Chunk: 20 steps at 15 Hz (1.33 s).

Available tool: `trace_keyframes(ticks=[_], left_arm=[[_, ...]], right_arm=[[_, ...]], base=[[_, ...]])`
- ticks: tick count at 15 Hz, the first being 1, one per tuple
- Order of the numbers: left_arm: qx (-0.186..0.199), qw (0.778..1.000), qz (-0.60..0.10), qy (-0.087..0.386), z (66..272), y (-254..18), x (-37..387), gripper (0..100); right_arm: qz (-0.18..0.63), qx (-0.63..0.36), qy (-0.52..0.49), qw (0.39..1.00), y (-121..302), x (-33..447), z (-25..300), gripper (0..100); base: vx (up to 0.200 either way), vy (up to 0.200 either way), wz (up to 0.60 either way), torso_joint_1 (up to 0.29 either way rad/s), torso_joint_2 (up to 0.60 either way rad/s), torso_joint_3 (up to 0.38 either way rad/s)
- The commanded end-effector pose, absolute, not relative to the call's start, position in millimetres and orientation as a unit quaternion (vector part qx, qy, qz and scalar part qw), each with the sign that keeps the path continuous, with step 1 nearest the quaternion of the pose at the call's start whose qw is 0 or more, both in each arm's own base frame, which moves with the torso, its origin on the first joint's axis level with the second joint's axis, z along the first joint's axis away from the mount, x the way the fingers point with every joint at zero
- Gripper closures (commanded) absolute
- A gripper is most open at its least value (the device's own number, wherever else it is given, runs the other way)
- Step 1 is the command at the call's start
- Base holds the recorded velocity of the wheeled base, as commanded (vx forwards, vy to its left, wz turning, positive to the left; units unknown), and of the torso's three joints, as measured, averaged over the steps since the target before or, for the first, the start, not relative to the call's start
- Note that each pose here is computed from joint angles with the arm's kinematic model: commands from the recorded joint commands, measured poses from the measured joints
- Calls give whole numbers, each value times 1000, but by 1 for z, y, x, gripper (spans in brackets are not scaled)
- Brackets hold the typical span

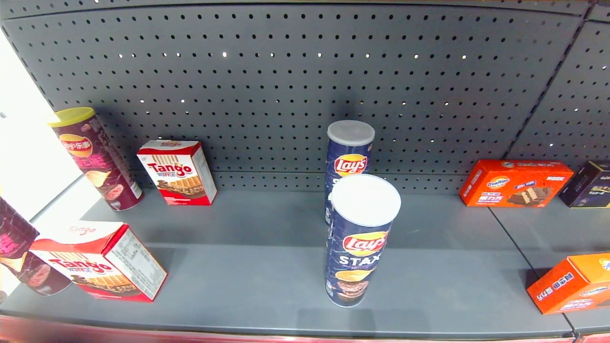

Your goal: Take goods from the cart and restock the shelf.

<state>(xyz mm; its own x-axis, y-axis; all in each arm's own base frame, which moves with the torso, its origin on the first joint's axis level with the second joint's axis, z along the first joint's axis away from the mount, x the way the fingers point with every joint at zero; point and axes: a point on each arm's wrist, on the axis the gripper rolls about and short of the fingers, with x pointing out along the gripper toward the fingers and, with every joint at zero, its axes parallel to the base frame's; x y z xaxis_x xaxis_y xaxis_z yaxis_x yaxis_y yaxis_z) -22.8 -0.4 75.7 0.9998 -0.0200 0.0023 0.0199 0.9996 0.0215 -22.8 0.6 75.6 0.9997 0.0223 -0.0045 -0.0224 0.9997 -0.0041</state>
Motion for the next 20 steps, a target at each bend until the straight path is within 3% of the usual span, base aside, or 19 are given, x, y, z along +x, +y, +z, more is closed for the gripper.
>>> trace_keyframes(ticks=[1, 5, 20], left_arm=[[12, 1000, -10, -1, 76, 0, -23, 0], [11, 1000, -10, -1, 76, 0, -23, 0], [9, 1000, -10, -1, 76, 0, -23, 0]], right_arm=[[12, -2, 4, 1000, 1, -23, 76, 0], [12, -2, 4, 1000, 1, -23, 76, 0], [12, -2, 4, 1000, 1, -23, 76, 0]], base=[[0, 0, 0, 0, 0, 0], [-100, 0, 0, 2, 0, 2], [0, -13, 0, 0, 0, 0]])
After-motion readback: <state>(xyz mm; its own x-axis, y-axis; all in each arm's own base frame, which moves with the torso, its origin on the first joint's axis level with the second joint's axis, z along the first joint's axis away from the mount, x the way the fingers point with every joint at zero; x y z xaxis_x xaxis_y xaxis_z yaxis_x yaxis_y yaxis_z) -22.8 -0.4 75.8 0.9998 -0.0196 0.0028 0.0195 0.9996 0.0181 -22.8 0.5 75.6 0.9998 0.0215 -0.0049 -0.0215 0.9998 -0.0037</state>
